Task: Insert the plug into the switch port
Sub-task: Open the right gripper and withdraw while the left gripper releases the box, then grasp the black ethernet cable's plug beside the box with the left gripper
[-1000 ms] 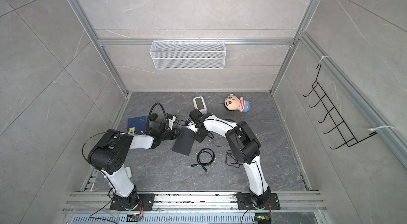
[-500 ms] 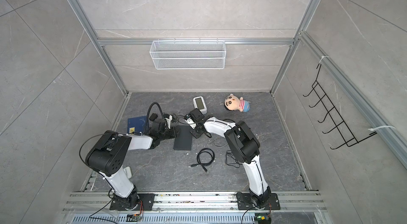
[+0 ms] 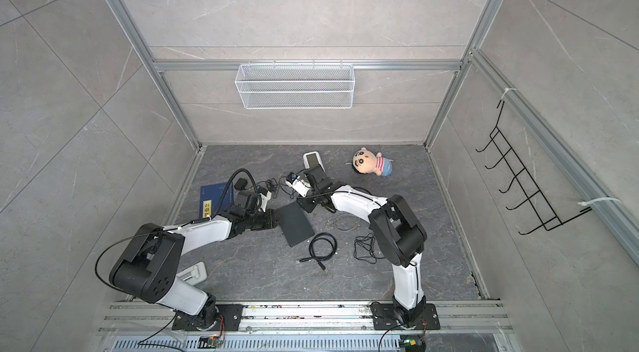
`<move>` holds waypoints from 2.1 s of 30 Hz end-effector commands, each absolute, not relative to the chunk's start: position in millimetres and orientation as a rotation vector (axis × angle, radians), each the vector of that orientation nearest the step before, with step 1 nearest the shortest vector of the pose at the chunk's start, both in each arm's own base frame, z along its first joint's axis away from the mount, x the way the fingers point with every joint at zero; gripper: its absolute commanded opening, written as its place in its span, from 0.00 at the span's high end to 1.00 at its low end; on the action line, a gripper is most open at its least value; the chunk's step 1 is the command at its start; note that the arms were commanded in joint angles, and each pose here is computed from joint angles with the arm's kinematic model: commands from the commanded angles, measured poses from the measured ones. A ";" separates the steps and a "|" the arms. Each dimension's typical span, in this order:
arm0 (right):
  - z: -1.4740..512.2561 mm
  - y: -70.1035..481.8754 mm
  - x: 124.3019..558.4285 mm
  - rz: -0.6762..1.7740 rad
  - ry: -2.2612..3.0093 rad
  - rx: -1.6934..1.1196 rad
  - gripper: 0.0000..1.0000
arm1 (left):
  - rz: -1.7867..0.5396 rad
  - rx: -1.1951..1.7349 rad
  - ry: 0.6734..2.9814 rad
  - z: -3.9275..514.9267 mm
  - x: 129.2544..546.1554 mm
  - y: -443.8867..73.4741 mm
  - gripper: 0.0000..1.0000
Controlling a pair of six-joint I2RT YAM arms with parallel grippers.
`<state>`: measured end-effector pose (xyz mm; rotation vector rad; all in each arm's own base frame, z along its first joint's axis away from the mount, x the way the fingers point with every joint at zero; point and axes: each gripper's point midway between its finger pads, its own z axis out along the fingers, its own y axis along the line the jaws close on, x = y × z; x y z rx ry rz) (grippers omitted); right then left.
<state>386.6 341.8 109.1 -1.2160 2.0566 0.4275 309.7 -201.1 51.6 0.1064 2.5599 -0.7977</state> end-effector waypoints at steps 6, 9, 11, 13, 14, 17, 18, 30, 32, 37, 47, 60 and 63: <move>143.2 314.9 372.8 0.416 2.051 -1.150 0.69 | -0.859 0.354 2.406 110.0 294.8 -226.5 0.66; 144.7 302.9 368.3 0.410 2.096 -1.055 0.69 | -0.849 0.552 2.365 123.1 267.6 -252.5 0.66; 140.2 292.3 362.0 0.399 2.132 -1.003 0.68 | -0.851 0.682 2.353 123.7 242.8 -269.0 0.66; 136.0 279.4 360.0 0.372 2.159 -0.937 0.68 | -0.871 0.792 2.346 120.9 216.8 -280.4 0.65; 132.1 271.9 360.3 0.359 2.179 -0.895 0.68 | -0.878 0.837 2.349 116.6 204.3 -284.0 0.65; 123.0 242.9 366.9 0.323 2.242 -0.731 0.68 | -0.867 0.951 2.365 100.0 172.5 -292.0 0.64; 121.2 234.0 369.3 0.320 2.256 -0.682 0.68 | -0.849 0.979 2.376 93.3 164.7 -293.1 0.64; 117.6 216.1 358.2 0.401 2.294 -0.584 0.67 | -0.387 1.123 2.497 26.1 150.2 -293.5 0.62; 115.6 217.3 355.9 0.412 2.300 -0.595 0.67 | -0.356 1.120 2.489 26.0 156.1 -296.1 0.62; 112.3 216.5 352.0 0.413 2.309 -0.612 0.67 | -0.442 1.158 2.478 36.1 150.8 -309.7 0.61; 106.4 216.0 350.4 0.413 2.322 -0.614 0.67 | -0.703 0.501 2.609 63.1 160.9 -320.8 0.53; 114.1 213.6 348.7 0.408 2.294 -0.609 0.66 | -0.885 -0.270 2.531 76.3 188.1 -332.4 0.51; 113.4 215.1 349.9 0.414 2.291 -0.612 0.66 | -0.790 -0.194 2.532 80.7 188.8 -335.7 0.50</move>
